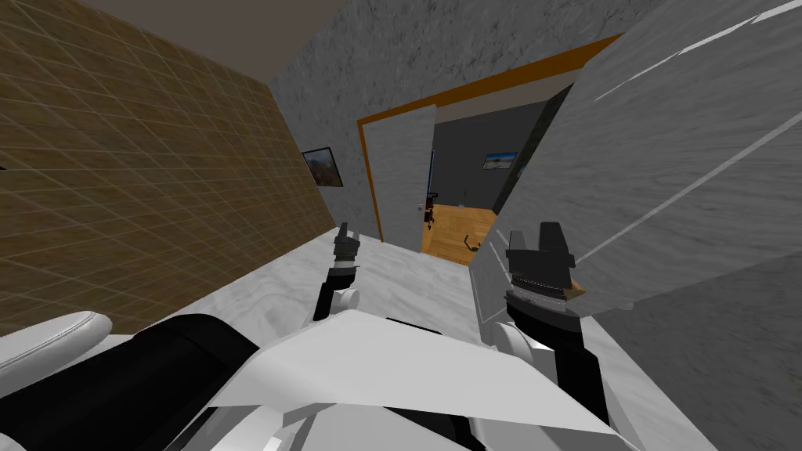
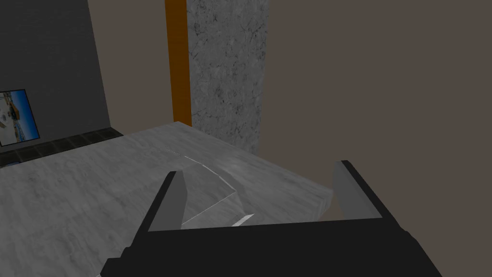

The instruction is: Pull the door open

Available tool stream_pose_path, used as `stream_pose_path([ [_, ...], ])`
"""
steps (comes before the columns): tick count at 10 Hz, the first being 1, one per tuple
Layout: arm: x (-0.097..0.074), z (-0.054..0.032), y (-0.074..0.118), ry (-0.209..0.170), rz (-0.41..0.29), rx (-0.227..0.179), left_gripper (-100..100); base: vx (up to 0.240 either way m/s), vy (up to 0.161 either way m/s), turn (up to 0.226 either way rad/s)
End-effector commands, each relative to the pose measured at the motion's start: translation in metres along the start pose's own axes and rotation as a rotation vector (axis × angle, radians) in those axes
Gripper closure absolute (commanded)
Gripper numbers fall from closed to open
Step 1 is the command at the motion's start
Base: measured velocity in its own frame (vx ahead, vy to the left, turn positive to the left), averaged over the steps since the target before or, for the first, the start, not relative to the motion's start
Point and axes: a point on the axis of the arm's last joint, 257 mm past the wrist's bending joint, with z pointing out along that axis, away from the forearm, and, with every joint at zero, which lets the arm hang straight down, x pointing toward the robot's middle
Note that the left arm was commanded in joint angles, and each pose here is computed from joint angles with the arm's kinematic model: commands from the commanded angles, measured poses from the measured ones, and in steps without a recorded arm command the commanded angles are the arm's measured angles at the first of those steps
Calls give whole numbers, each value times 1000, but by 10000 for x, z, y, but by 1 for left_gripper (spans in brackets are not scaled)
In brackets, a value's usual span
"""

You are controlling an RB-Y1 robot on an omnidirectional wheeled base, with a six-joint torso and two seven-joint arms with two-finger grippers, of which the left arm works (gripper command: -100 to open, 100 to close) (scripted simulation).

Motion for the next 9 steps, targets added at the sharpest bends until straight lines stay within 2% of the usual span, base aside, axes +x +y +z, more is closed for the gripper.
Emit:
stream_pose_path([
  [1,24,1,108,11,-2,-18,-100,83,23,-87],
  [3,42,1,192,19,-3,-33,-100,176,-23,-14],
  [9,126,-13,636,53,-11,-110,-100,173,-17,-49],
])
